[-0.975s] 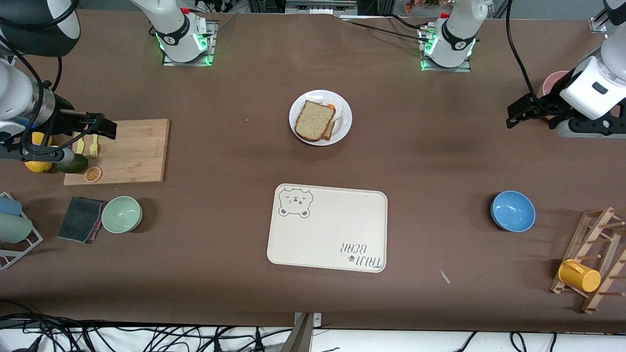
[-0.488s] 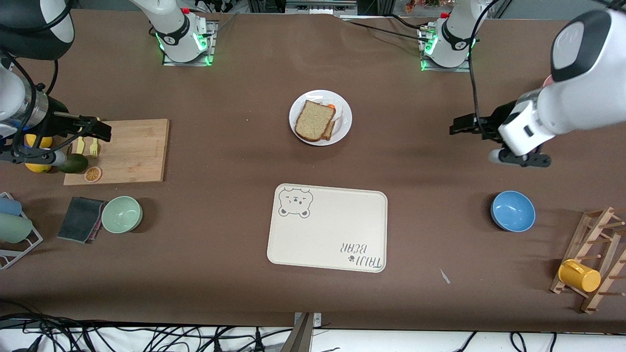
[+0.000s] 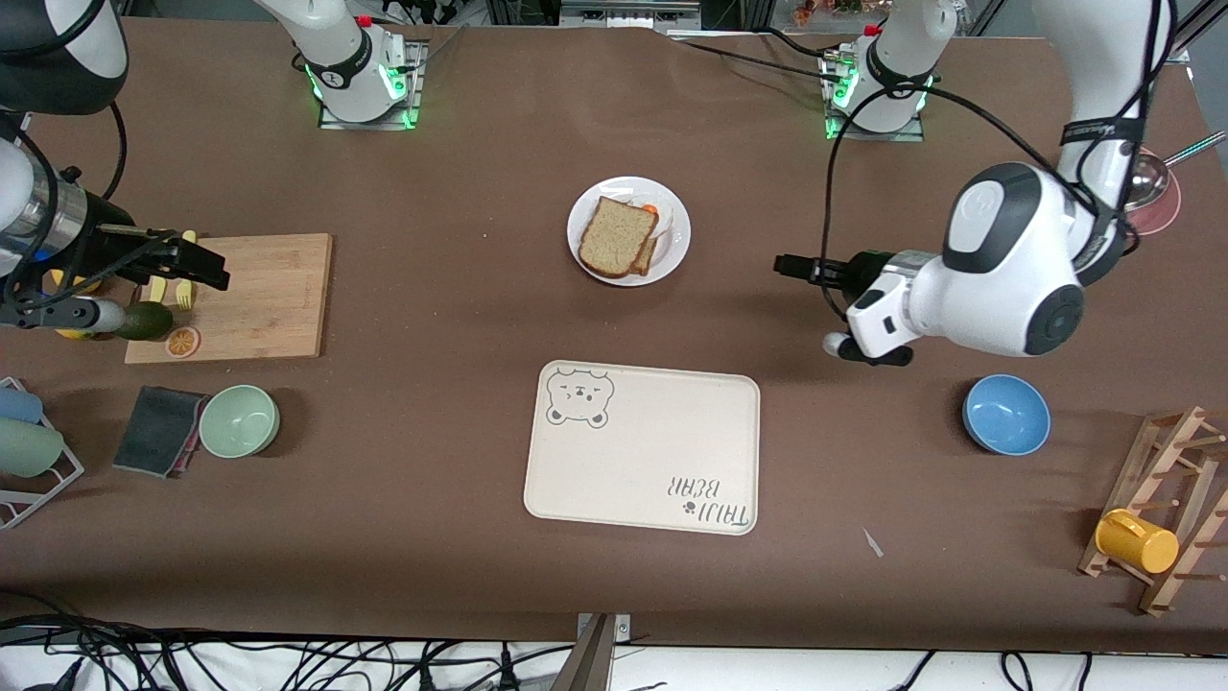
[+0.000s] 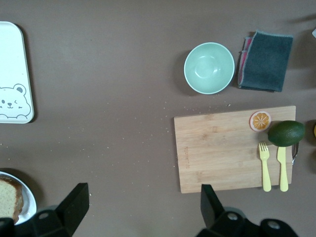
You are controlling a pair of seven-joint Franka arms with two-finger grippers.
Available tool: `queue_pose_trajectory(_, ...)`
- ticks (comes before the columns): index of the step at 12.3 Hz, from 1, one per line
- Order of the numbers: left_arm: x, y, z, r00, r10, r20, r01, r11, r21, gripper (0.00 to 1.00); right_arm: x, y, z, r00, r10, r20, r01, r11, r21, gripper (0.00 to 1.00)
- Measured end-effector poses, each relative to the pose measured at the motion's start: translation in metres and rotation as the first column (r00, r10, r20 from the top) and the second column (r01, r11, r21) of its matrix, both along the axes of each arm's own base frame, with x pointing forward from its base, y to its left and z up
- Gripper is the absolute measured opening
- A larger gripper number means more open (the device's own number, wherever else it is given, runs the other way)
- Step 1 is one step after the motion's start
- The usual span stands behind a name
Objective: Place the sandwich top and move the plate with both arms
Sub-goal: 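Reach the left gripper toward the rim of the white plate, then grasp the plate rim with the left gripper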
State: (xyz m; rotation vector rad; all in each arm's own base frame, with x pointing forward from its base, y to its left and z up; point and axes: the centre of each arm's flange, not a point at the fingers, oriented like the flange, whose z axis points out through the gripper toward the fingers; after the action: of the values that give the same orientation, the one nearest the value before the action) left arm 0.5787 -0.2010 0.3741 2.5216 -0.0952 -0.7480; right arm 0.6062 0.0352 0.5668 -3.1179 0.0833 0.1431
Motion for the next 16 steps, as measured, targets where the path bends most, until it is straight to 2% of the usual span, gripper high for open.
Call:
queue_pose_trajectory(4, -0.002, -0.006, -0.056, 0.996, -0.088, 0.006, 0.088, 0.982, -0.169, 1.00, 0.000, -0.011, 0.002, 1.000, 0.015, 0.005, -0.015, 1.000, 0.004, 1.00)
queue_pose_trajectory(7, -0.031, -0.016, -0.123, 0.998, -0.038, 0.058, 0.054, 0.944, -0.325, 1.00, 0.001, -0.009, 0.001, 1.000, 0.017, 0.014, -0.017, 1.000, 0.005, 1.00)
queue_pose_trajectory(12, -0.098, -0.070, -0.178, 0.985, 0.032, 0.168, 0.029, 0.936, -0.352, 1.00, 0.002, -0.004, -0.007, 1.000, 0.024, 0.017, -0.024, 1.000, 0.006, 1.00)
queue_pose_trajectory(15, -0.122, -0.064, -0.201, 0.970, 0.025, 0.242, 0.075, 0.915, -0.396, 0.96, 0.003, -0.003, -0.007, 0.999, 0.027, 0.019, -0.027, 1.000, 0.006, 1.00)
queue_pose_trajectory(16, -0.129, -0.060, -0.208, 0.964, 0.024, 0.263, 0.091, 0.903, -0.419, 0.88, 0.003, -0.003, -0.007, 0.999, 0.027, 0.019, -0.027, 1.000, 0.006, 1.00)
